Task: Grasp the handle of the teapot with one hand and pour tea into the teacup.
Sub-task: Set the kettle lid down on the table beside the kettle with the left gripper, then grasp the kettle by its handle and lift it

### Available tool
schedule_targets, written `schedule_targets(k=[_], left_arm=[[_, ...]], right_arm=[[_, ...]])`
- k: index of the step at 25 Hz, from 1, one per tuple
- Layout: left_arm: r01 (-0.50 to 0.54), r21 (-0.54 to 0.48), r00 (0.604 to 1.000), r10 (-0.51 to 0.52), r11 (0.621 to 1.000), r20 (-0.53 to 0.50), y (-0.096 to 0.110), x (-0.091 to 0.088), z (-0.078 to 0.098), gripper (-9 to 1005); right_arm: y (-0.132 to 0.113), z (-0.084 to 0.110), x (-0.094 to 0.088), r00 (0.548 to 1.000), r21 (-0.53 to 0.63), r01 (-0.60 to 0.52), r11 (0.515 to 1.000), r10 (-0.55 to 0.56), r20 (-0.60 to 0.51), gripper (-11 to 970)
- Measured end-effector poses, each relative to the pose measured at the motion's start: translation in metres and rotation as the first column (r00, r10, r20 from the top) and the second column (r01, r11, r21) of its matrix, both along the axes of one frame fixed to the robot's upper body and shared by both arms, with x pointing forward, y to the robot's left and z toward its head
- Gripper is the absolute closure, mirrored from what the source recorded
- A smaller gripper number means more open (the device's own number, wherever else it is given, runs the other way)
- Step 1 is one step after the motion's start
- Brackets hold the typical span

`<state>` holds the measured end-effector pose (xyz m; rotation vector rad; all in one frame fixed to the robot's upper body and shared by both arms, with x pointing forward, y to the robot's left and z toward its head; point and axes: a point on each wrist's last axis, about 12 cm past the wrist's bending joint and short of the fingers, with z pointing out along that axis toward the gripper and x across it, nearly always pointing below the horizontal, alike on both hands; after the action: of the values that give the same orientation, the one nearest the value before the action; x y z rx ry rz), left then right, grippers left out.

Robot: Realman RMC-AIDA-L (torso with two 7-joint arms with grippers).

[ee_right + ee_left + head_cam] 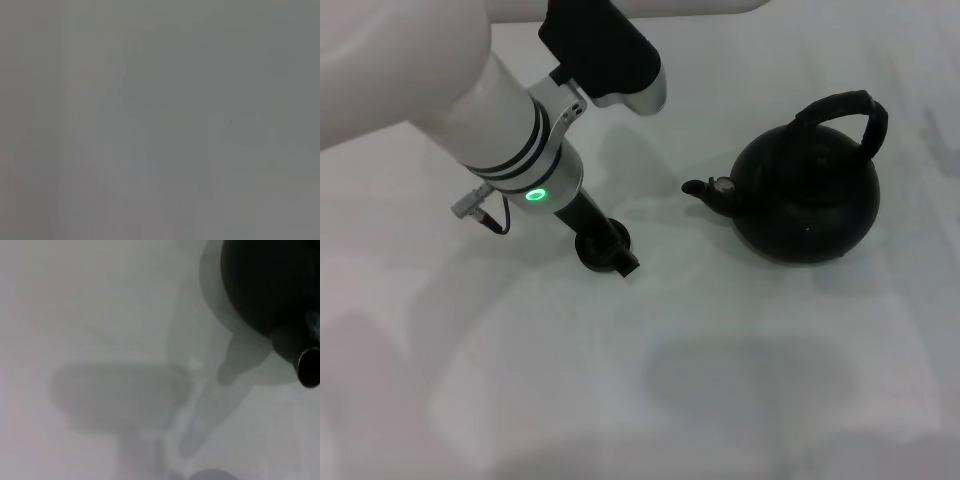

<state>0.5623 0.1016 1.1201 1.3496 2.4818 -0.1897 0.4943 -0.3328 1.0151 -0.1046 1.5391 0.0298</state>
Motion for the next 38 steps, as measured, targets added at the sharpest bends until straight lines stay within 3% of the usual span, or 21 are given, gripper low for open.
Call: schedule_targets(k=[23,32,38], left_arm=[[0.074,-0.232,0.987,-0.038,0.97,0.156,-0.013,0.009,0.05,123],[0.096,-0.382,0.975,-0.01,0.919,0.22,-0.001,0.007,0.066,124],[0.008,-0.537,0.936,0.183,0.844,0.302,0.029,0.012,0.057,123]], right_arm=[[-0.001,0.002,0.002,1.0,0.0,0.002,1.0,-0.002,0.011,134],[-0.001,0.001,0.0,1.0,-0.002,0.002,1.0,-0.002,0.01,136],[-0.001,0.002,0.0,1.0,-0.002,0.004,1.0,-0.004,0.012,137]])
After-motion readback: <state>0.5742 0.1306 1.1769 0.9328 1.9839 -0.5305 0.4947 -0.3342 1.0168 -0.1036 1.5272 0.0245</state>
